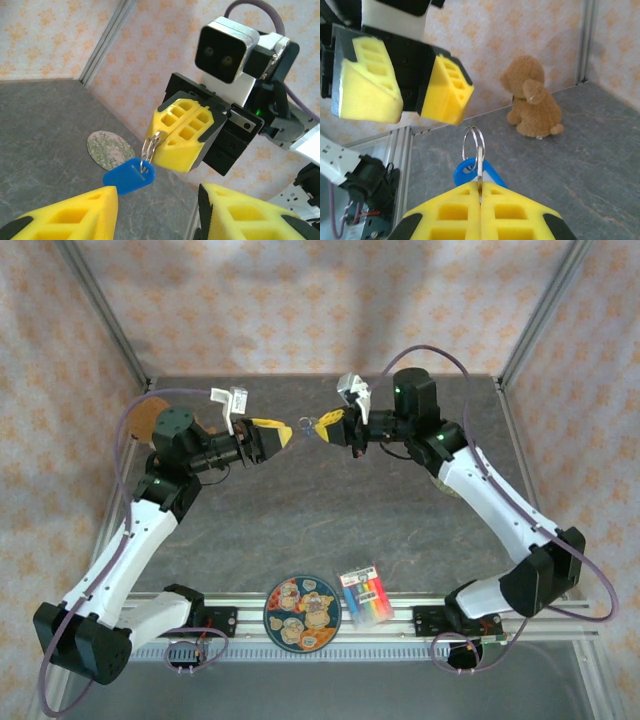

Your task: Remove the keys from the keyring

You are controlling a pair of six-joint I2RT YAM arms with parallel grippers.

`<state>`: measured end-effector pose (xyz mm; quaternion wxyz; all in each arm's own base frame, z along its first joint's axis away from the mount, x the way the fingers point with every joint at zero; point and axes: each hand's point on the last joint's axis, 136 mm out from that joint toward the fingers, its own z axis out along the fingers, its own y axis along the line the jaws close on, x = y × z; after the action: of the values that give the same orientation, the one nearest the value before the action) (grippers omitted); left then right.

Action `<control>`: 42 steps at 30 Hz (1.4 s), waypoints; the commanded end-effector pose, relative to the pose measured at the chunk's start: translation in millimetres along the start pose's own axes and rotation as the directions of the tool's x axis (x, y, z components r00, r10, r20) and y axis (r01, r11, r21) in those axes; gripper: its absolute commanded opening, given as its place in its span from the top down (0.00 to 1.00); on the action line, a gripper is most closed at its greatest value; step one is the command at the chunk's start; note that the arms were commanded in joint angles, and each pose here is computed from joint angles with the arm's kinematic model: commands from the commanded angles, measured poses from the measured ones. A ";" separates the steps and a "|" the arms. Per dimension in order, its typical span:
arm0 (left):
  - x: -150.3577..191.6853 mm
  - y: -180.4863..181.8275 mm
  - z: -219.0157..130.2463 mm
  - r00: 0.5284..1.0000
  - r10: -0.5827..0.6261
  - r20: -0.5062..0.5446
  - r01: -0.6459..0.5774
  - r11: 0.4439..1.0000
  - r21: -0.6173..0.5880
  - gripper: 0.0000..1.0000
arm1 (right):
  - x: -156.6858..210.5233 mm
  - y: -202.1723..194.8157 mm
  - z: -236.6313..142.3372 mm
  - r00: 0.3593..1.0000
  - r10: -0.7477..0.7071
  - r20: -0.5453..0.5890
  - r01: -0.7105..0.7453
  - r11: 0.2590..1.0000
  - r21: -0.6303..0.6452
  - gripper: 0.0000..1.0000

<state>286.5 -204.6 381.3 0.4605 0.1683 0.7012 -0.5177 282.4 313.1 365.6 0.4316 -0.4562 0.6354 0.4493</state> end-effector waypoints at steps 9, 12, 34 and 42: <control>0.1 -5.3 -3.6 0.995 0.080 -0.063 -0.080 0.997 -0.008 0.49 | 7.7 29.5 1.9 0.998 0.001 -0.060 -0.015 0.975 -0.221 1.00; 1.7 -7.7 -0.7 0.995 0.065 -0.080 -0.063 0.998 0.020 0.49 | 7.7 32.9 1.9 0.998 0.006 -0.062 -0.021 0.969 -0.248 1.00; 17.5 -17.4 13.1 0.987 0.054 -0.153 -0.041 0.996 0.082 0.72 | 5.1 31.0 4.7 0.997 0.018 -0.071 -0.036 0.964 -0.264 1.00; 14.6 -20.2 15.6 0.989 0.048 -0.140 -0.035 0.995 0.097 1.00 | 4.1 30.2 4.5 0.998 0.006 -0.067 -0.022 0.968 -0.249 1.00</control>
<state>276.4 -226.1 363.9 0.4026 0.2259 0.7218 -0.5157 255.1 322.1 351.1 0.3290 -0.5056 0.6091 0.5149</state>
